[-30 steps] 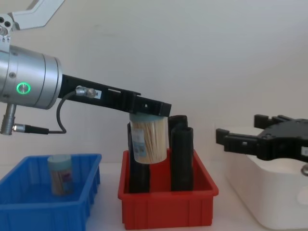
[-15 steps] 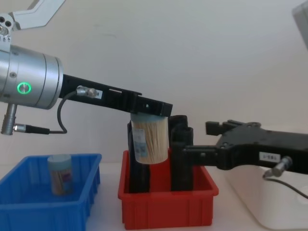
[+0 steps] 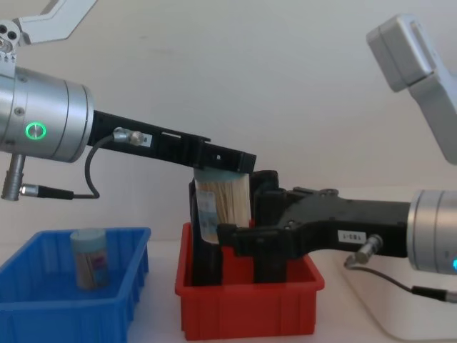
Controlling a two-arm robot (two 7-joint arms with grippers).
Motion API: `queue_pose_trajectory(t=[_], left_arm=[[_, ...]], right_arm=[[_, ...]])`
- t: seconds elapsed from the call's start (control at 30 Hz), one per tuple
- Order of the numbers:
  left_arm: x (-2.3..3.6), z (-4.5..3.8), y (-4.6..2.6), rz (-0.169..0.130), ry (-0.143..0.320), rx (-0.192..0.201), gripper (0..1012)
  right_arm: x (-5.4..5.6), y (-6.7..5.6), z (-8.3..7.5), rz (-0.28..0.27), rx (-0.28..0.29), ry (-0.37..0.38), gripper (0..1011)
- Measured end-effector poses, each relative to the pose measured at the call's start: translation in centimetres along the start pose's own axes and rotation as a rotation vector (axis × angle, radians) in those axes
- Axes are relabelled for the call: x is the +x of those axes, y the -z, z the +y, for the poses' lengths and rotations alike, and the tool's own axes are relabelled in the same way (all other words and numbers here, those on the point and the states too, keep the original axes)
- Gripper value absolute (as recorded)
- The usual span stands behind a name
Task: Pick the cotton swabs from the blue box and place them into the white box.
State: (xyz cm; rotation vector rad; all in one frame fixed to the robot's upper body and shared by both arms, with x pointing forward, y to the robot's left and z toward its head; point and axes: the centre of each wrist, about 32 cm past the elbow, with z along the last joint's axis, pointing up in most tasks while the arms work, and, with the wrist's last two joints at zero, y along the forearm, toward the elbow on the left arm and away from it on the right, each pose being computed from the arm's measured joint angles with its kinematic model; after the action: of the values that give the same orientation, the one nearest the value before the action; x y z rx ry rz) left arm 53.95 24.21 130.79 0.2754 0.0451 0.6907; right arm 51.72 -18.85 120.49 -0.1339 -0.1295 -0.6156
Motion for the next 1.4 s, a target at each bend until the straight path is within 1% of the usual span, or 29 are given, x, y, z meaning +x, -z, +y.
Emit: queue_pose_trajectory(t=[0.27, 0.5, 0.57, 0.6, 0.63, 0.67, 0.7, 0.77, 0.8, 0.9, 0.97, 1.03, 1.1, 1.13, 1.17, 1.2, 1.27, 1.3, 1.33, 1.4], left_arm=[[0.00, 0.00, 0.00, 0.000, 0.000, 0.000, 671], [0.00, 0.00, 0.00, 0.000, 0.000, 0.000, 671], [0.00, 0.00, 0.00, 0.000, 0.000, 0.000, 670], [0.00, 0.00, 0.00, 0.000, 0.000, 0.000, 671], [0.00, 0.00, 0.00, 0.000, 0.000, 0.000, 671], [0.00, 0.00, 0.00, 0.000, 0.000, 0.000, 671], [0.00, 0.00, 0.00, 0.000, 0.000, 0.000, 671], [0.00, 0.00, 0.00, 0.000, 0.000, 0.000, 671], [0.00, 0.00, 0.00, 0.000, 0.000, 0.000, 671], [0.01, 0.01, 0.00, 0.000, 0.000, 0.000, 671], [0.02, 0.02, -0.01, 0.000, -0.001, 0.000, 671], [0.03, 0.03, -0.01, 0.000, -0.002, 0.000, 671], [0.00, -0.01, 0.00, 0.000, 0.000, 0.000, 713], [0.00, 0.00, 0.00, 0.000, 0.000, 0.000, 713], [0.00, 0.00, 0.00, 0.000, 0.000, 0.000, 744], [0.00, 0.00, 0.00, 0.000, 0.000, 0.000, 812], [0.00, 0.00, 0.01, 0.000, 0.000, 0.000, 847], [0.00, 0.00, 0.00, 0.000, 0.000, 0.000, 899], [0.00, 0.00, 0.00, 0.000, 0.000, 0.000, 899], [0.00, 0.00, 0.01, 0.000, 0.000, 0.000, 961]], right_arm=[[0.5, 0.2, 1.6, 0.009, 0.004, -0.023, 1001], [0.7, 0.3, 2.7, 0.025, 0.023, -0.035, 1001], [0.7, 0.3, 2.9, 0.028, 0.026, -0.037, 987], [0.8, 0.3, 3.1, 0.030, 0.028, -0.038, 973], [0.8, 0.4, 3.2, 0.033, 0.032, -0.040, 935], [0.8, 0.4, 3.3, 0.035, 0.034, -0.041, 926], [0.8, 0.4, 3.5, 0.038, 0.037, -0.042, 882], [0.8, 0.4, 3.7, 0.041, 0.043, -0.043, 826], [0.8, 0.4, 3.8, 0.042, 0.045, -0.043, 826], [0.8, 0.4, 4.0, 0.046, 0.051, -0.043, 717], [0.8, 0.4, 4.1, 0.047, 0.053, -0.042, 687], [0.7, 0.5, 4.2, 0.050, 0.056, -0.041, 681], [0.7, 0.4, 4.3, 0.049, 0.060, -0.044, 677], [0.6, 0.4, 4.4, 0.050, 0.063, -0.043, 669], [0.6, 0.4, 4.4, 0.050, 0.064, -0.042, 661], [0.6, 0.4, 4.4, 0.050, 0.064, -0.042, 658], [0.6, 0.4, 4.4, 0.050, 0.066, -0.039, 652], [0.6, 0.4, 4.4, 0.050, 0.067, -0.037, 650], [0.6, 0.4, 4.4, 0.050, 0.067, -0.037, 650], [0.6, 0.5, 4.4, 0.050, 0.068, -0.034, 650]])
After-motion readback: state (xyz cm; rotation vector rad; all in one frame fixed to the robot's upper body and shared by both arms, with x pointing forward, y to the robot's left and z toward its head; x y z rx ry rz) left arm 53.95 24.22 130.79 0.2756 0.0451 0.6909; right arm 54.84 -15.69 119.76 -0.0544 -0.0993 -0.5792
